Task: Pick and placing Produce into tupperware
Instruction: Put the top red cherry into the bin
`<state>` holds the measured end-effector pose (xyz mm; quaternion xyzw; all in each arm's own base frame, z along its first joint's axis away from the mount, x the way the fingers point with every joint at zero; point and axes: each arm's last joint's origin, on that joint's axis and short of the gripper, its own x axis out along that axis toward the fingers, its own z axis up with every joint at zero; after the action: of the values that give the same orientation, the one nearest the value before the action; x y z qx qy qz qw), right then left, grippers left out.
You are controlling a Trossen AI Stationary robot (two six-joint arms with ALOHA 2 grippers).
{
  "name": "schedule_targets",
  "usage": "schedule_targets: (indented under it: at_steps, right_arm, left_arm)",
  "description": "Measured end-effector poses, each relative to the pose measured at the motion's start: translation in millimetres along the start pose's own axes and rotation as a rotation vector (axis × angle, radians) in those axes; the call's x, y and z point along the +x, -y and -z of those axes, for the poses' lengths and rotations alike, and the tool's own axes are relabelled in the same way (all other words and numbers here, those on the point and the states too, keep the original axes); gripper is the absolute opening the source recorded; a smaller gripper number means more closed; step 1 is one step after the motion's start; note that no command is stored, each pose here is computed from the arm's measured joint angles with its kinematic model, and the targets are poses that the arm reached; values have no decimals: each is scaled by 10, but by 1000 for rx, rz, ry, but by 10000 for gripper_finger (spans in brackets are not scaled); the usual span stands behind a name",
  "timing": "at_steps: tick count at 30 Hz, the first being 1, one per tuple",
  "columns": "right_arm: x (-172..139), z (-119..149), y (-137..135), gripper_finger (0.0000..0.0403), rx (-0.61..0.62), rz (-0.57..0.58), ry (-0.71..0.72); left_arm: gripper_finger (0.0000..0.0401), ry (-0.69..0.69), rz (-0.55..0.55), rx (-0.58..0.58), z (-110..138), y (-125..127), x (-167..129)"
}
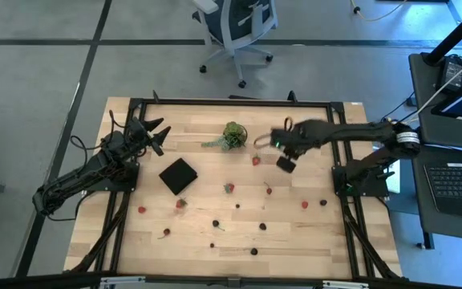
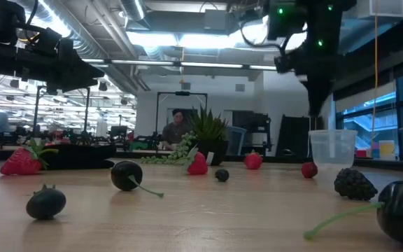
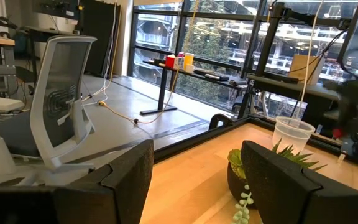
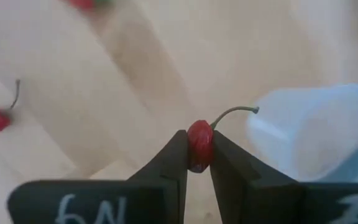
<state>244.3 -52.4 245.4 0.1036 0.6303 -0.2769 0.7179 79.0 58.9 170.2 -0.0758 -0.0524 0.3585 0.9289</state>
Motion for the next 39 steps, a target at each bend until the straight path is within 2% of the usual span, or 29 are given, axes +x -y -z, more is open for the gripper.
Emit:
schedule_targets:
  at_steps: [3, 8, 11, 16, 26, 31, 39]
  right_arm:
    - [-128, 31, 296, 59, 65, -3, 43]
    - [-217, 210, 763, 59, 251, 23, 70]
    - [-197, 240, 911, 59, 335, 35, 96]
    - [-80, 130, 1054, 59, 354, 49, 137]
    - [282, 9, 1144, 59, 342, 73, -34]
    - [376, -21, 1131, 59, 328, 74, -56]
    - [646, 257, 1080, 59, 342, 69, -71]
  left_arm:
    - [236, 0, 0, 0, 1, 0, 0]
    - [236, 0, 0, 0, 0, 0, 0]
    - [236, 1, -4, 1, 0, -1, 0]
    - [236, 2, -10, 0, -1, -3, 0]
    - [236, 2, -11, 0, -1, -3, 0]
    - [236, 2, -11, 1, 0, -3, 0]
    - [236, 2, -11, 0, -1, -3, 0]
